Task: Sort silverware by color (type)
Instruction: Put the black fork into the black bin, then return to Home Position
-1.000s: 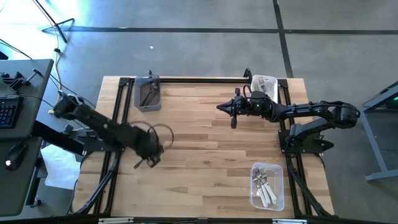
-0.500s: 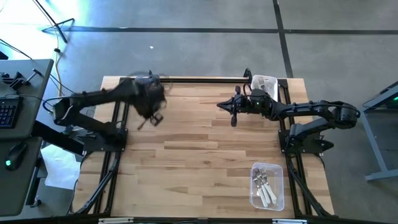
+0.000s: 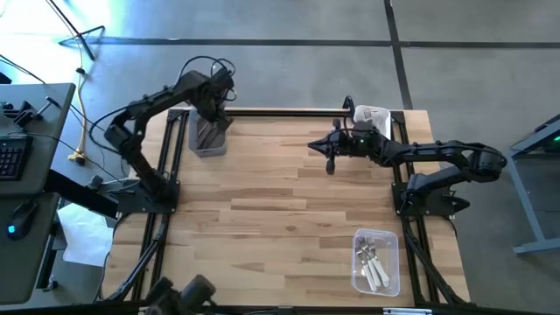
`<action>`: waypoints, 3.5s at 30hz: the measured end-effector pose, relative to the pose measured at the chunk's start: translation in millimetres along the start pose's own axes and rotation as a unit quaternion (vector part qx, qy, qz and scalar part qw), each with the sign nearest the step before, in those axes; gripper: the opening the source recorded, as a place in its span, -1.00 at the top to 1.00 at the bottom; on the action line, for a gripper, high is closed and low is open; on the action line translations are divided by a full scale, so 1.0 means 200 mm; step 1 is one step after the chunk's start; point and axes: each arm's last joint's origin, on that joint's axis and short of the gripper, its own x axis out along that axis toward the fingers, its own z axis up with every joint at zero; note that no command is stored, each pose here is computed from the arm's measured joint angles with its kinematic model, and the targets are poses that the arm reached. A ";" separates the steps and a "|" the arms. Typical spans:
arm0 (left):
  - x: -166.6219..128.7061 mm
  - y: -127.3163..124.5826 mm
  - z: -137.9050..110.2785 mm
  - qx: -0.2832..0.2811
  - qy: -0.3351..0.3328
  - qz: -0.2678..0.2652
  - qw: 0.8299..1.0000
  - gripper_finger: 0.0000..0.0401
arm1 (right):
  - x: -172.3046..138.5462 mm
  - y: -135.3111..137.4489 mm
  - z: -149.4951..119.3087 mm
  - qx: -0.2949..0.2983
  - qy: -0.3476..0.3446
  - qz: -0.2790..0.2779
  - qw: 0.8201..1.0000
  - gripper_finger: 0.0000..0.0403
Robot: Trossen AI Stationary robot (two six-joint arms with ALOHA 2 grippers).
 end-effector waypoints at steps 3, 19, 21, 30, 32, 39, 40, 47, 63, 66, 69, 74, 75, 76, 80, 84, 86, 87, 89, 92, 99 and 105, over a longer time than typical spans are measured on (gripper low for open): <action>0.10 0.03 0.02 -0.017 0.031 -0.006 0.999 1.00 | 0.00 0.00 -0.02 0.007 0.017 0.003 1.000 1.00; 0.35 0.11 -0.02 -0.099 0.042 -0.028 0.994 1.00 | 0.00 0.01 -0.03 0.010 0.029 0.005 1.000 1.00; 0.36 0.12 -0.04 -0.103 0.051 -0.031 0.993 1.00 | 0.00 0.01 -0.03 0.011 0.028 0.005 1.000 1.00; 0.43 0.10 -0.07 -0.101 0.053 -0.059 0.992 1.00 | 0.00 0.01 -0.03 0.011 0.028 0.005 1.000 1.00; 0.43 0.09 -0.07 -0.100 0.050 -0.061 0.992 0.99 | 0.00 0.01 -0.03 0.011 0.028 0.005 1.000 1.00; 0.42 0.06 -0.06 -0.079 0.041 -0.061 0.994 0.79 | 0.00 0.01 -0.03 0.011 0.028 0.005 1.000 1.00; 0.42 0.05 -0.06 -0.073 0.040 -0.055 0.995 0.76 | 0.00 0.01 -0.03 0.011 0.028 0.005 1.000 1.00; 0.30 -0.01 -0.08 -0.038 -0.009 0.023 0.999 0.53 | 0.00 0.01 -0.03 0.011 0.029 0.005 1.000 1.00; -0.15 -0.40 -0.36 0.065 -0.429 -0.144 0.890 0.51 | -0.03 0.01 -0.10 -0.005 0.025 -0.040 0.999 1.00; -0.12 -0.47 -0.46 0.107 -0.513 -0.184 0.832 0.56 | -0.07 0.03 -0.16 -0.008 0.000 -0.061 0.998 1.00; -0.05 -0.52 -0.55 0.137 -0.576 -0.218 0.776 0.61 | -0.12 0.05 -0.22 -0.002 -0.029 -0.064 0.997 1.00; 0.05 -0.55 -0.65 0.184 -0.627 -0.271 0.707 0.74 | -0.20 0.10 -0.30 -0.007 -0.054 -0.075 0.996 1.00; 0.07 -0.55 -0.67 0.194 -0.629 -0.276 0.700 0.77 | -0.23 0.11 -0.31 -0.008 -0.059 -0.080 0.995 1.00; 0.08 -0.54 -0.68 0.201 -0.629 -0.280 0.697 0.80 | -0.25 0.12 -0.31 -0.008 -0.062 -0.082 0.995 1.00; 0.13 -0.52 -0.74 0.203 -0.626 -0.282 0.698 0.92 | -0.35 0.14 -0.32 -0.001 -0.083 -0.095 0.992 1.00; 0.14 -0.50 -0.79 0.198 -0.634 -0.301 0.685 0.99 | -0.42 0.14 -0.34 0.003 -0.065 -0.121 0.990 1.00; 0.15 -0.49 -0.81 0.196 -0.640 -0.306 0.677 0.99 | -0.44 0.15 -0.36 0.006 -0.037 -0.120 0.992 1.00; 0.15 -0.48 -0.82 0.195 -0.641 -0.308 0.675 0.99 | -0.45 0.15 -0.37 0.009 -0.025 -0.119 0.992 1.00; 0.16 -0.47 -0.84 0.190 -0.643 -0.311 0.674 1.00 | -0.48 0.16 -0.37 0.018 -0.010 -0.126 0.992 1.00; 0.17 -0.45 -0.88 0.180 -0.642 -0.324 0.671 1.00 | -0.51 0.16 -0.38 0.026 0.006 -0.135 0.991 1.00; 0.23 -0.42 -0.97 0.180 -0.652 -0.332 0.658 1.00 | -0.57 0.17 -0.37 0.027 -0.003 -0.137 0.990 1.00; 0.26 -0.39 -1.02 0.171 -0.650 -0.340 0.658 1.00 | -0.61 0.18 -0.36 0.027 -0.012 -0.138 0.990 1.00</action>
